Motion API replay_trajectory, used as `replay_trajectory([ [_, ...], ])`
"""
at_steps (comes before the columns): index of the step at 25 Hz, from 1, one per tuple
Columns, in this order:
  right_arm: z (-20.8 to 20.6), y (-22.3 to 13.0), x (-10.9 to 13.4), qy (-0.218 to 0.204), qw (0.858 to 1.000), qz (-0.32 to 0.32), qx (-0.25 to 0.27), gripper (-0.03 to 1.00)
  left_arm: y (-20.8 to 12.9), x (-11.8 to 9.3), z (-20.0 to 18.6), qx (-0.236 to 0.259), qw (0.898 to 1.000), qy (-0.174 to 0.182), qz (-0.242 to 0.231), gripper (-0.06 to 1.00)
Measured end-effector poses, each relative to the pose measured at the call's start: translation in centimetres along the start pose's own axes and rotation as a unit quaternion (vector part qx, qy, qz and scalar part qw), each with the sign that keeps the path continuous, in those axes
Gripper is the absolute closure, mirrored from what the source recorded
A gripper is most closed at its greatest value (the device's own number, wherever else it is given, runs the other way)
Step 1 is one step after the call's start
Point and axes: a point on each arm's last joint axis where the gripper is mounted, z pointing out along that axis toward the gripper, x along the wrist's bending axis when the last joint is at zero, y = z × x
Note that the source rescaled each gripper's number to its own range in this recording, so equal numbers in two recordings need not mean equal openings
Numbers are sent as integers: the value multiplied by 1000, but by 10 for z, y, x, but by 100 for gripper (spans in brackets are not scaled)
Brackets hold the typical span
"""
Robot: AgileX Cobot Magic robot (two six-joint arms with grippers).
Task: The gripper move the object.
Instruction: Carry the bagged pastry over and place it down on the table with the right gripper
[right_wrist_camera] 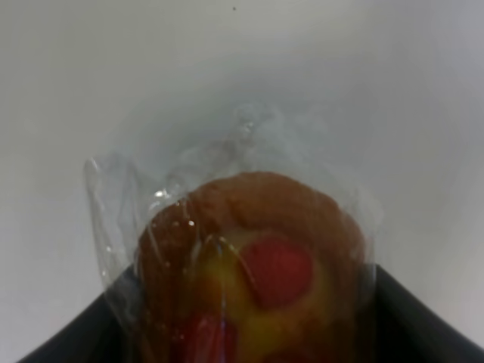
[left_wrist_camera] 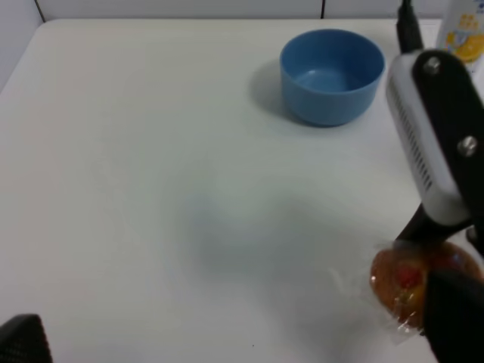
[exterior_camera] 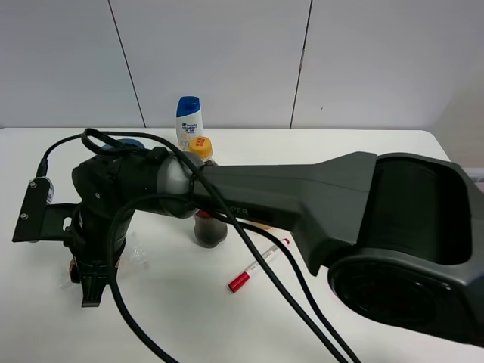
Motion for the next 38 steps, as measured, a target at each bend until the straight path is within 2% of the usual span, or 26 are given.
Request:
replay_trajectory([
  [11,29,-11,-1,-7,1000,8,4,97,0,0,0,0,1000,0,0,-6],
  [22,31,-16,-9,-56,997,50,27,97,0,0,0,0,1000,0,0,-6],
  [28,31,-17,-9,-54,995,74,30,97,0,0,0,0,1000,0,0,-6],
  [34,31,-20,-6,-44,990,124,47,97,0,0,0,0,1000,0,0,-6],
  [38,30,-23,-5,-38,988,134,62,97,0,0,0,0,1000,0,0,-6],
])
